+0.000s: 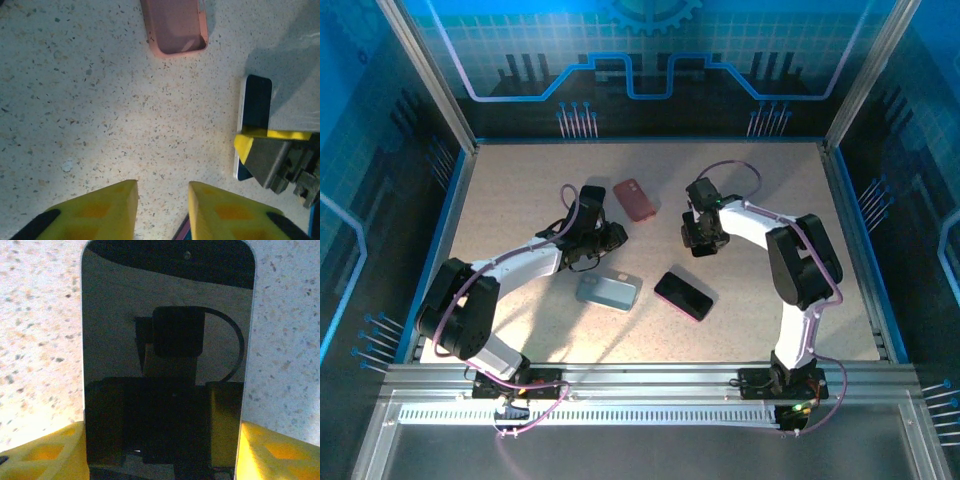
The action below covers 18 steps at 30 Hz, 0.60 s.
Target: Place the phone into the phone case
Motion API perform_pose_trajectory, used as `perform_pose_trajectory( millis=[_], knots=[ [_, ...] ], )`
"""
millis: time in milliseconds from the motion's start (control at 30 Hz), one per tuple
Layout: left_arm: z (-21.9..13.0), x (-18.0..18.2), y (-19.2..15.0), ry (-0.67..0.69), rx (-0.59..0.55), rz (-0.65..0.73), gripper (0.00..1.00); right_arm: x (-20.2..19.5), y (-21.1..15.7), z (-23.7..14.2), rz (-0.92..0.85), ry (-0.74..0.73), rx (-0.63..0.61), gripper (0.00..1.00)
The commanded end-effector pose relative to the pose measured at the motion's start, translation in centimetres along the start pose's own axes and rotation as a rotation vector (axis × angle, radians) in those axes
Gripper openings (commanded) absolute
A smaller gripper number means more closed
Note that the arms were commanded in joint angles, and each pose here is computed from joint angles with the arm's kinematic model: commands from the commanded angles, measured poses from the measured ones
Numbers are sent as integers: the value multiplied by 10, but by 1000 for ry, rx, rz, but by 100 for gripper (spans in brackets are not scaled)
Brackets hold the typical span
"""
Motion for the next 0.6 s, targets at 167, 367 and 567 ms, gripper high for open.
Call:
perform_pose_trajectory(
  millis=[167, 367, 567],
  knots=[
    [10, -28, 8, -130, 30, 25, 47, 14, -2, -59, -24, 186, -73, 55],
    [25, -50, 13, -245, 57, 3, 50, 23, -17, -74, -35, 261, -66, 53],
    [41, -72, 15, -323, 90, 7, 51, 35, -28, -79, -51, 291, -56, 52]
  ],
)
Point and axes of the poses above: each hand's point on the last joint's axis, 136 mm out from that joint toward the fingers, its own z axis out along the fingers, its own x axis along the line the jaws close on, y = z × x, the point moved 7 cm from there along -z, back along the fingers, and after that the axes turned 1 degree about -z, right-handed, at the moved point
